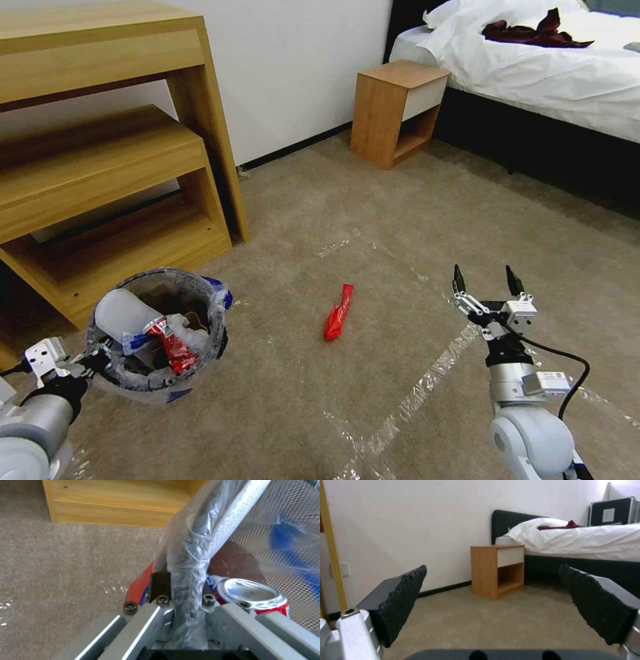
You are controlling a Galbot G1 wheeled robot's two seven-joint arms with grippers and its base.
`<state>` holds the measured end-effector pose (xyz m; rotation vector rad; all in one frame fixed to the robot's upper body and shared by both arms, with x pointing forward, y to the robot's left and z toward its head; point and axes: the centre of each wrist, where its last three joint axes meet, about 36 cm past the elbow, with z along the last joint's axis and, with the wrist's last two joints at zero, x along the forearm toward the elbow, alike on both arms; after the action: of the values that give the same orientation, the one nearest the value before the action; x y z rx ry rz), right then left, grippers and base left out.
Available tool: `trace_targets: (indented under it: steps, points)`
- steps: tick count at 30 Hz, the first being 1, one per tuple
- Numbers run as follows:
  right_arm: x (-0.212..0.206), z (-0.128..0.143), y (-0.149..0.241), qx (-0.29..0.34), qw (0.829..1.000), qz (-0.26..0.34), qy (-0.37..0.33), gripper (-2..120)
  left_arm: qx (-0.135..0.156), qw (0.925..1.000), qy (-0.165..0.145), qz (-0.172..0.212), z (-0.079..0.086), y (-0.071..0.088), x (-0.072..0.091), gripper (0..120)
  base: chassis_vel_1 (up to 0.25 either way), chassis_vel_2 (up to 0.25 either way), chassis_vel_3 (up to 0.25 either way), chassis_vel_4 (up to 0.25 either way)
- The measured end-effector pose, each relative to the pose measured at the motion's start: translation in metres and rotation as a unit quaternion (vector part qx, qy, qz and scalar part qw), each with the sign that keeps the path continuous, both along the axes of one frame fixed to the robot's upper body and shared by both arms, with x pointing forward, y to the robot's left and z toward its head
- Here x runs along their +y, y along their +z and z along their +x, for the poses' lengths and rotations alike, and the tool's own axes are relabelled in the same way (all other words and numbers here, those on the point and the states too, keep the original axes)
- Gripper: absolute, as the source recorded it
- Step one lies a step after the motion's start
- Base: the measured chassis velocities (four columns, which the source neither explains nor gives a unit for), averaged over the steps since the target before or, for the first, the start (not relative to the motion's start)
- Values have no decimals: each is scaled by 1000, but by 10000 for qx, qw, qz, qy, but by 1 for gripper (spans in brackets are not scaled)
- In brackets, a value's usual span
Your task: Pick up the trash bin and place the garbage on the floor into it.
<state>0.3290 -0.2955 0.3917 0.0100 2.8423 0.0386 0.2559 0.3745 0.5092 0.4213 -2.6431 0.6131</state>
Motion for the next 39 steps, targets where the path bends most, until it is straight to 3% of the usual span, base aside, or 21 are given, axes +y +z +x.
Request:
trace_targets:
  steps: [9,16,20,24,25,28,29,30,32,39]
  points:
    - [8,11,6,369,9990,184,144,100,29,10000,0,18,1,-2,0,1,0,0,0,0]
    - [48,47,23,1160,9901,609,509,100,62,9999,85,27,0,-2,5,1,0,0,0,0]
    - [69,70,42,1790,9765,1060,554,100,88,9999,125,11,-1,-4,6,1,0,0,0,0]
    - [95,102,55,3047,9387,1579,326,100,126,9998,137,-66,6,-12,7,1,0,0,0,0]
    - [95,102,55,3047,9387,1579,326,100,126,9998,137,-66,6,-12,7,1,0,0,0,0]
    - [117,124,49,4020,8993,1717,87,100,148,9998,137,-77,11,-15,10,1,0,0,0,0]
    - [117,124,49,4020,8993,1717,87,100,148,9998,137,-77,11,-15,10,1,0,0,0,0]
    - [126,129,46,4232,8889,1753,63,100,153,9998,144,-76,12,-16,10,1,0,0,0,0]
    - [155,143,40,4770,8591,1855,79,100,160,9997,158,-81,13,-17,12,1,0,0,0,0]
    - [205,170,16,5331,8301,1635,21,100,185,9996,202,-98,12,-19,13,1,0,0,0,0]
